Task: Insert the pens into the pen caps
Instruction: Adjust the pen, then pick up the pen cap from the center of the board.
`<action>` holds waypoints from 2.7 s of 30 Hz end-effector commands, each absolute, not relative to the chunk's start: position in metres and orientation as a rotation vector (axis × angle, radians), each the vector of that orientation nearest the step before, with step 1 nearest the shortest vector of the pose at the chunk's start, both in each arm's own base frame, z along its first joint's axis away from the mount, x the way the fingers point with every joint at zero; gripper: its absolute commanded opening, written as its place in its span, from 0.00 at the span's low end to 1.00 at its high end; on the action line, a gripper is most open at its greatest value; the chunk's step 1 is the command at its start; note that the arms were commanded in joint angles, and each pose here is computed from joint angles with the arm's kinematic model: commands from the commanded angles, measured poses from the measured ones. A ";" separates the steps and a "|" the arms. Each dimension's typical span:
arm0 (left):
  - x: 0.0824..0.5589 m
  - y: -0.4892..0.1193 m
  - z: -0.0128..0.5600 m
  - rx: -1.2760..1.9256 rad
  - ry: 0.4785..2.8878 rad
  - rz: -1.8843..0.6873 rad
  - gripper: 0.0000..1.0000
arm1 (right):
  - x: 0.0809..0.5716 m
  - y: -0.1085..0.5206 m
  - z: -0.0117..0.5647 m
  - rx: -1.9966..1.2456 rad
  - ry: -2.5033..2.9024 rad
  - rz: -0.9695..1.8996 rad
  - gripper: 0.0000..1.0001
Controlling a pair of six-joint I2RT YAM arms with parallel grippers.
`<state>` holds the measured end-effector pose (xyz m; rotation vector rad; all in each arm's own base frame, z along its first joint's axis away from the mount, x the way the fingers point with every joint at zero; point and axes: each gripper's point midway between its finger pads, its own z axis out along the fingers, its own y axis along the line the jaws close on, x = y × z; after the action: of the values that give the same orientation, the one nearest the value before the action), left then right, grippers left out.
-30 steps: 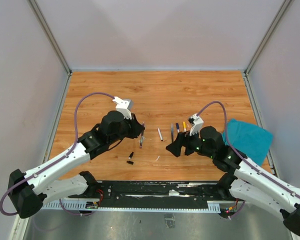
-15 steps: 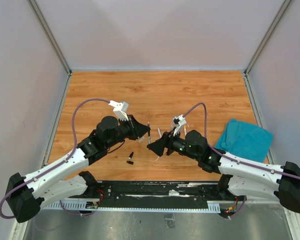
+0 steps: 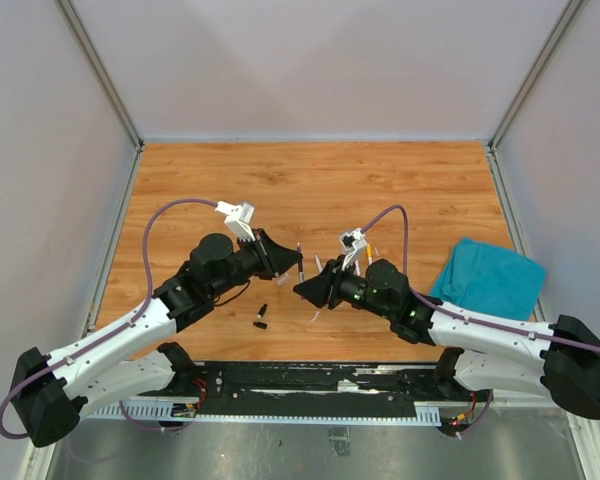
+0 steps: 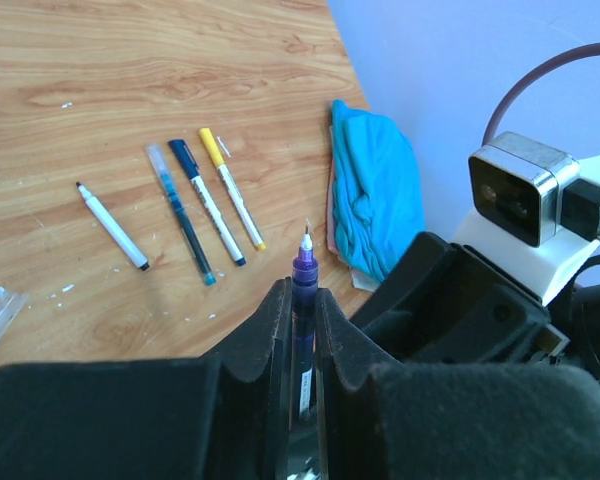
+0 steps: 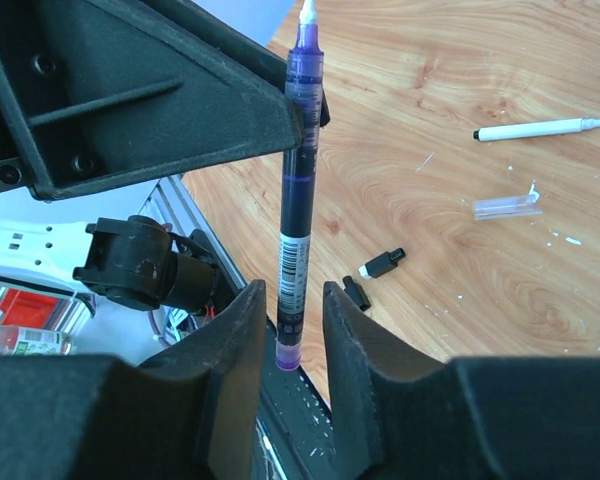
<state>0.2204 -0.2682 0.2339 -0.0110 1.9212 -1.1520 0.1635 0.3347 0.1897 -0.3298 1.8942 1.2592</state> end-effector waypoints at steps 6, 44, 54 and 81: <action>0.220 -0.268 0.245 -0.001 1.872 -1.179 0.17 | 0.151 0.345 0.196 -0.366 1.867 1.343 0.01; 0.191 -0.281 0.234 0.179 1.851 -1.316 0.19 | 0.167 0.343 0.222 -0.295 1.797 1.308 0.01; 0.198 -0.274 0.235 0.143 1.865 -1.251 0.01 | 0.169 0.336 0.219 -0.327 1.799 1.246 0.29; 0.214 -0.209 0.221 0.351 2.042 -0.628 0.00 | 0.191 0.196 0.148 -0.403 2.197 0.399 0.58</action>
<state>0.2166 -0.2244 0.2194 0.2995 2.0401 -0.7200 0.1861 0.2154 0.1473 -0.3553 2.1374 0.5136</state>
